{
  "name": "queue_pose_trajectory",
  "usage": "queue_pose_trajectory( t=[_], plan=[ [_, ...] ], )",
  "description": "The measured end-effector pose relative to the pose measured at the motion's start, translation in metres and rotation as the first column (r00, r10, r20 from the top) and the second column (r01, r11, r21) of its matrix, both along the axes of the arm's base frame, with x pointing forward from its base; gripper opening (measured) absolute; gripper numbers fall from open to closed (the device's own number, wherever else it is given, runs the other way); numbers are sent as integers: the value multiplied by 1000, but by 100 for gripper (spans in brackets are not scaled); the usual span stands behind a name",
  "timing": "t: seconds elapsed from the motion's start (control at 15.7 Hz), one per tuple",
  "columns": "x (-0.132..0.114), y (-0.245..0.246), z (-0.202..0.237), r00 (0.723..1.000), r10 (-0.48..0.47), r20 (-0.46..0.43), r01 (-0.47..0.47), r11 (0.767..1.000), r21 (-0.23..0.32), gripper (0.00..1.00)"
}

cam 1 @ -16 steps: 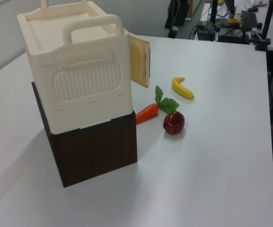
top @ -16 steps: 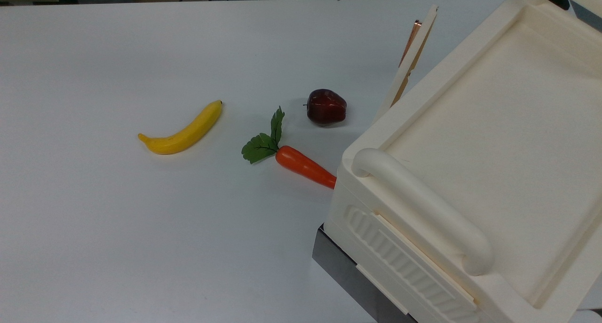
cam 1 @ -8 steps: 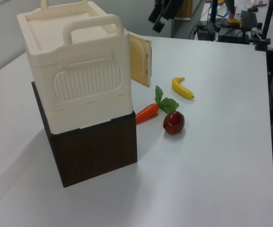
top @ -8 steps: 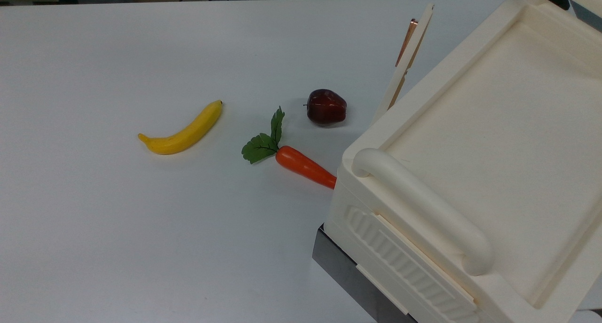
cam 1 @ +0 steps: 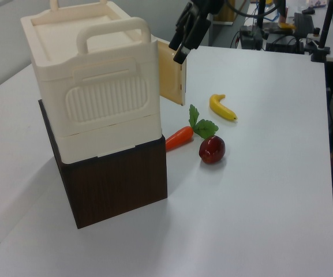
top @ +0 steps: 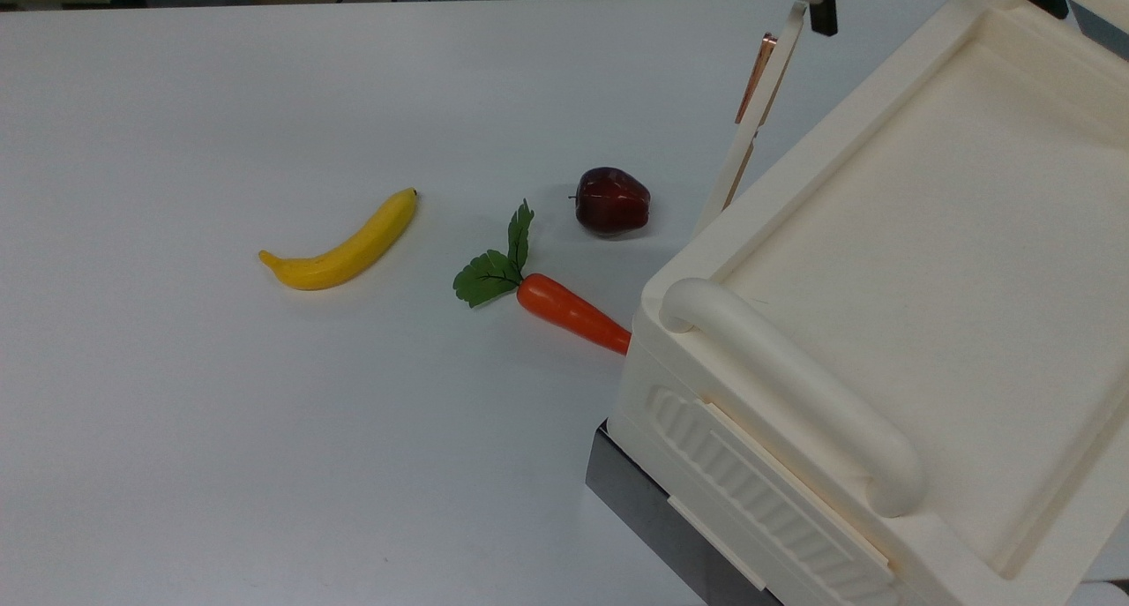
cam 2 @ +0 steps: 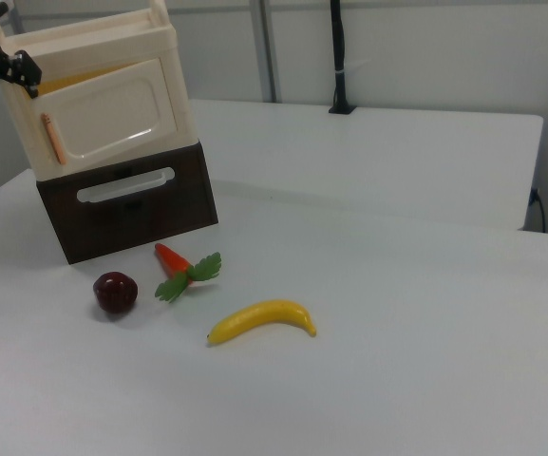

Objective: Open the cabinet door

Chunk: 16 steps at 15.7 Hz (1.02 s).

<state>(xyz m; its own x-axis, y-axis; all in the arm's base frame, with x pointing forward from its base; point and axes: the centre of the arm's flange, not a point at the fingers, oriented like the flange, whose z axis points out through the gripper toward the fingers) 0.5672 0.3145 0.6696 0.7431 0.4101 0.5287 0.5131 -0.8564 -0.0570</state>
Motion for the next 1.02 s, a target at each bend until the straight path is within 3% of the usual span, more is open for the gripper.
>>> queue_pose_trajectory(
  t=[0.19,0.51,0.83,1.02],
  plan=[
    [9,-14,-14,999,-30,-20,30,999,-20,100],
    [27,-85,-13,986,-151,-77,145,986,-86,100],
    [34,-157,-6,956,-268,-124,252,959,-129,100],
    [34,-180,-18,915,-360,-183,327,927,-186,100]
  ],
)
